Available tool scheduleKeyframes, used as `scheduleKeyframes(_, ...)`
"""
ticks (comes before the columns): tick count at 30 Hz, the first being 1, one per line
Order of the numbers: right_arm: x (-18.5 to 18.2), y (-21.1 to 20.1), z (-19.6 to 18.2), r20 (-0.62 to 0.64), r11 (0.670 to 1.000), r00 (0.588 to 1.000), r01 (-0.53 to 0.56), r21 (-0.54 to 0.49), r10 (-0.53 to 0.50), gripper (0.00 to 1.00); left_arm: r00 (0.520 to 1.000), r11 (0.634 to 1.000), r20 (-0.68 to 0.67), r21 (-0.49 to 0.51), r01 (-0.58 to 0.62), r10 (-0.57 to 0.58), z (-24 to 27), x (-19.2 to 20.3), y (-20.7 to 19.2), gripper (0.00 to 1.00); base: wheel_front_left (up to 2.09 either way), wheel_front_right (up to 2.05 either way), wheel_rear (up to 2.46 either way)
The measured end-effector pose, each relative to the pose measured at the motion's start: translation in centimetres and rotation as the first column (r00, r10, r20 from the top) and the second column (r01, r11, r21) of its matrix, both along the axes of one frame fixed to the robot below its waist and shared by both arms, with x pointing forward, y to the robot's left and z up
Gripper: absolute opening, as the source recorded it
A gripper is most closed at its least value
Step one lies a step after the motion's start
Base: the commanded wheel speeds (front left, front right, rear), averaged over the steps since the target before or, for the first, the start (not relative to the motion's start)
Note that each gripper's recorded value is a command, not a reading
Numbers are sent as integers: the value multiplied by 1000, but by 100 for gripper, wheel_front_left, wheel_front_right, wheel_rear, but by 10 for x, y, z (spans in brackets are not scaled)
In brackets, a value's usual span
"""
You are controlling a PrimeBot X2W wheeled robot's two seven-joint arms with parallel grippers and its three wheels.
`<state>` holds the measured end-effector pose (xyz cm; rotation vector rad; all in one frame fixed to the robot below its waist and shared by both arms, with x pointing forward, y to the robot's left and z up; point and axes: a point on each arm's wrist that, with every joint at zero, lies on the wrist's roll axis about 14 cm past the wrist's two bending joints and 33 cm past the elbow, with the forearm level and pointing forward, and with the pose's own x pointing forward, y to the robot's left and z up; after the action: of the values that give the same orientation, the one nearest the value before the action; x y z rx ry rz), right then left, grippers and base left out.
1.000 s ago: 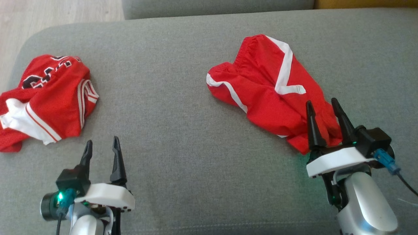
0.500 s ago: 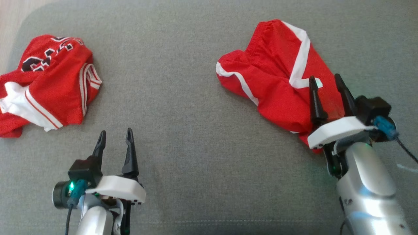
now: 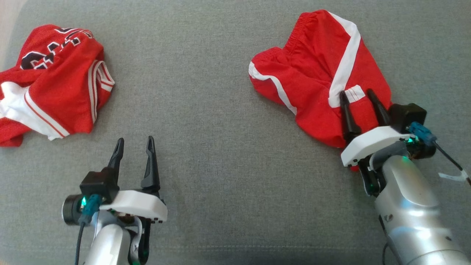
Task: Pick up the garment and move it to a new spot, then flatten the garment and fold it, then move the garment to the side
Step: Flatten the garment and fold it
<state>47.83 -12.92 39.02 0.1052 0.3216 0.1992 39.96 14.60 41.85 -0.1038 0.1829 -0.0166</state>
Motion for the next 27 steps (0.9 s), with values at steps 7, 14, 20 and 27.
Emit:
scheduleKeyframes(7,-2,10,-5,-16,999,999,-46,-12,46,44,1000,1000,-2,-9,1,-1,-1,2,-1,100,0,0,0)
scheduleKeyframes(14,4,8,5,16,998,998,-55,-23,55,26,1000,1000,6,-15,-1,1,2,5,-1,100,0,0,0)
scheduleKeyframes(20,7,5,23,65,999,997,-46,-28,48,16,1000,1000,19,-29,2,-2,8,1,-3,100,0,0,0)
scheduleKeyframes(27,0,3,26,75,999,996,-42,-24,44,0,1000,999,27,-31,11,-10,12,-1,-6,100,0,0,0)
